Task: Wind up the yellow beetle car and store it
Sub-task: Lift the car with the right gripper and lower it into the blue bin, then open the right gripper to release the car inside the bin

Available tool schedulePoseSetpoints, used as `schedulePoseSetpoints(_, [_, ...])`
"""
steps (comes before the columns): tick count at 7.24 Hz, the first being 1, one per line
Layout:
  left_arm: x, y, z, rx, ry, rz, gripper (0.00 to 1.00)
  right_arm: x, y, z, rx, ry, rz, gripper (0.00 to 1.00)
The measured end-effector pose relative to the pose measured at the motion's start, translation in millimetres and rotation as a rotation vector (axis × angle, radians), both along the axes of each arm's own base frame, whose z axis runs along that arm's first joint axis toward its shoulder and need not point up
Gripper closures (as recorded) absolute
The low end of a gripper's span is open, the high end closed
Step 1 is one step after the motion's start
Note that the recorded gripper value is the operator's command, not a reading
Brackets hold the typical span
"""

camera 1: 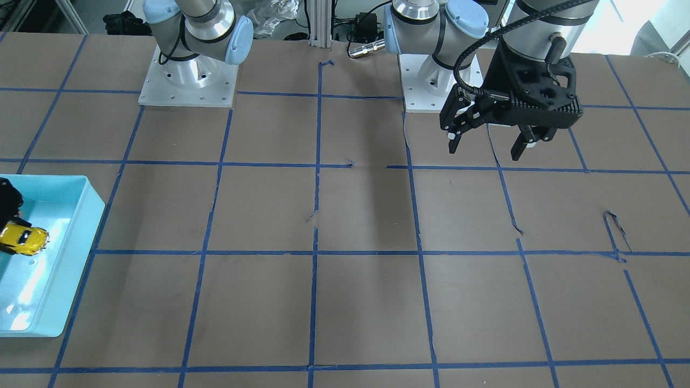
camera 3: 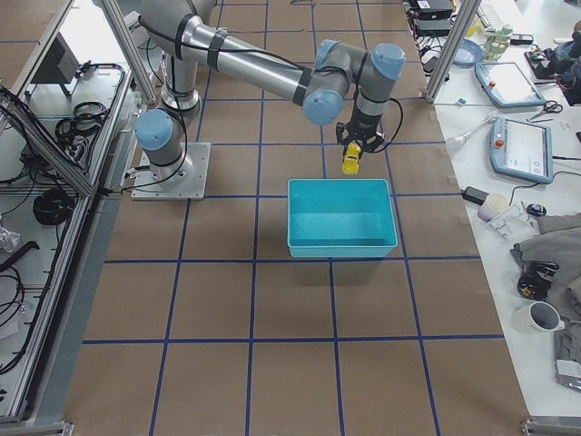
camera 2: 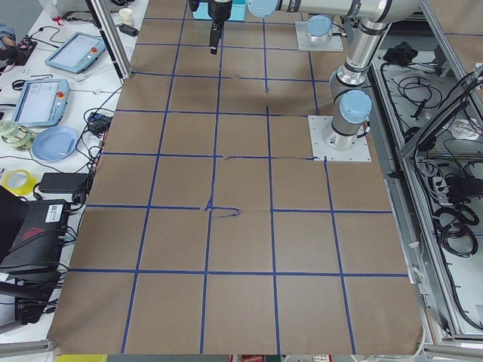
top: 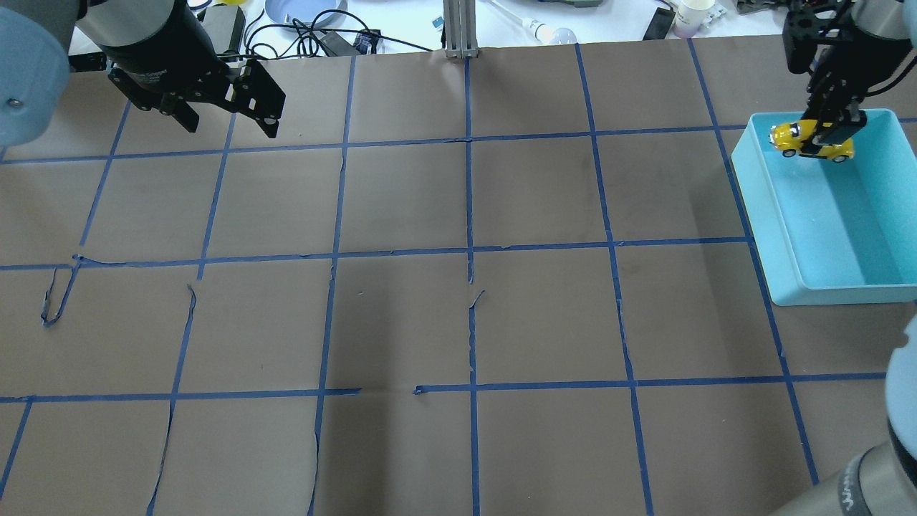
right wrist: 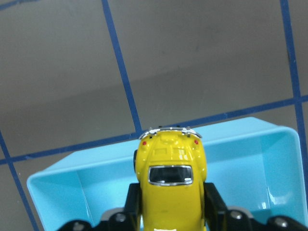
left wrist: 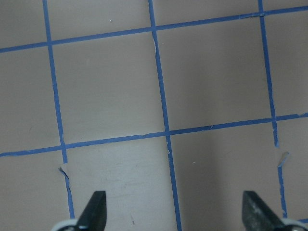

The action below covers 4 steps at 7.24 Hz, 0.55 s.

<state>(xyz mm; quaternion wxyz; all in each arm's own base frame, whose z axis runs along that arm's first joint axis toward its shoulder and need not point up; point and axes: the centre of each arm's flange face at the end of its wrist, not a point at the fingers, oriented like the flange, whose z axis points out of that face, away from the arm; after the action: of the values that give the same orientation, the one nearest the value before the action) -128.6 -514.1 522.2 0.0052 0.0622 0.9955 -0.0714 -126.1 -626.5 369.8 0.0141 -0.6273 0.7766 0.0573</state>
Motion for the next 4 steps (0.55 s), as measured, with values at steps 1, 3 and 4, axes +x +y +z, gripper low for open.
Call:
schedulePoseSetpoints(1, [0, 0, 0, 0.000, 0.001, 0.000, 0.00, -24, -2, -16, 0.016, 0.022, 0.016, 1.00])
schedulePoseSetpoints(3, [0, 0, 0, 0.001, 0.001, 0.001, 0.00, -46, -15, -67, 0.022, 0.060, 0.037, 1.00])
schedulePoseSetpoints(4, [1, 0, 0, 0.001, 0.001, 0.001, 0.00, -50, -15, -90, 0.030, 0.063, 0.037, 1.00])
